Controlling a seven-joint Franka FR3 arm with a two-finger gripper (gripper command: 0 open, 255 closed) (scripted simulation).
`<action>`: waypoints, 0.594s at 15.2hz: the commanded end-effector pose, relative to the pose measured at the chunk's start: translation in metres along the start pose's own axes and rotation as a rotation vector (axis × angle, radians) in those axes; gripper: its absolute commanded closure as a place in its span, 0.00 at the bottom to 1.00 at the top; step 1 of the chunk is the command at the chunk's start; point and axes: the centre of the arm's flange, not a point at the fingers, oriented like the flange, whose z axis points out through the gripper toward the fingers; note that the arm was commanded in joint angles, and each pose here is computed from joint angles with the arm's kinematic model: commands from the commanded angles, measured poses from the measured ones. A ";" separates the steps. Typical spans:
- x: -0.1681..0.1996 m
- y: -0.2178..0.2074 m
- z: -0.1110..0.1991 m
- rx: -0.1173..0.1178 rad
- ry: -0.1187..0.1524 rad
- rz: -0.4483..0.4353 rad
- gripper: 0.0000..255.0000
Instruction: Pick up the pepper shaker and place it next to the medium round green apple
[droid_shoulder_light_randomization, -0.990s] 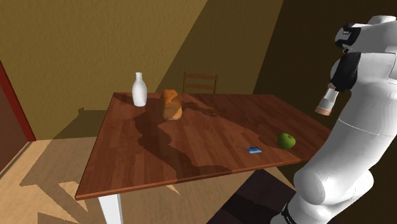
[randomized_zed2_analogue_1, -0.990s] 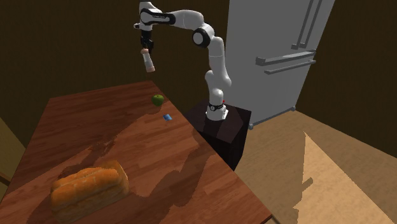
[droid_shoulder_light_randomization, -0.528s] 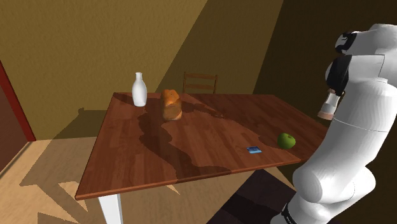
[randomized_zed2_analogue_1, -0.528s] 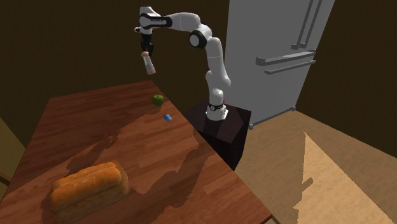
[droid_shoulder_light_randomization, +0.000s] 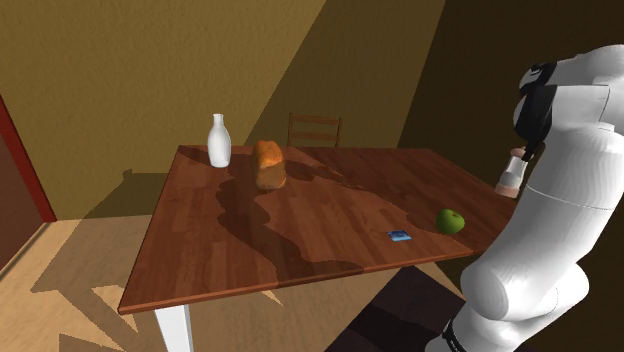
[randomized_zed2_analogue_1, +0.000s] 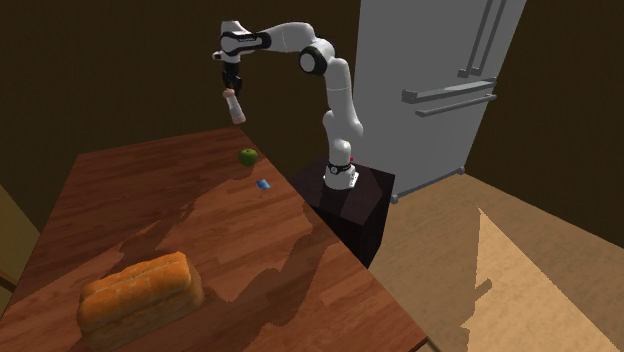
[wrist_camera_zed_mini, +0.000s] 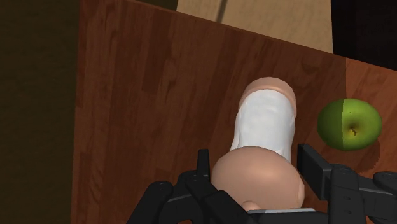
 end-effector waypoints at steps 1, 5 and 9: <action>-0.001 -0.002 0.010 -0.001 0.000 0.000 1.00; -0.002 -0.006 0.031 -0.001 0.000 0.000 1.00; -0.003 -0.010 0.052 -0.001 0.000 0.000 1.00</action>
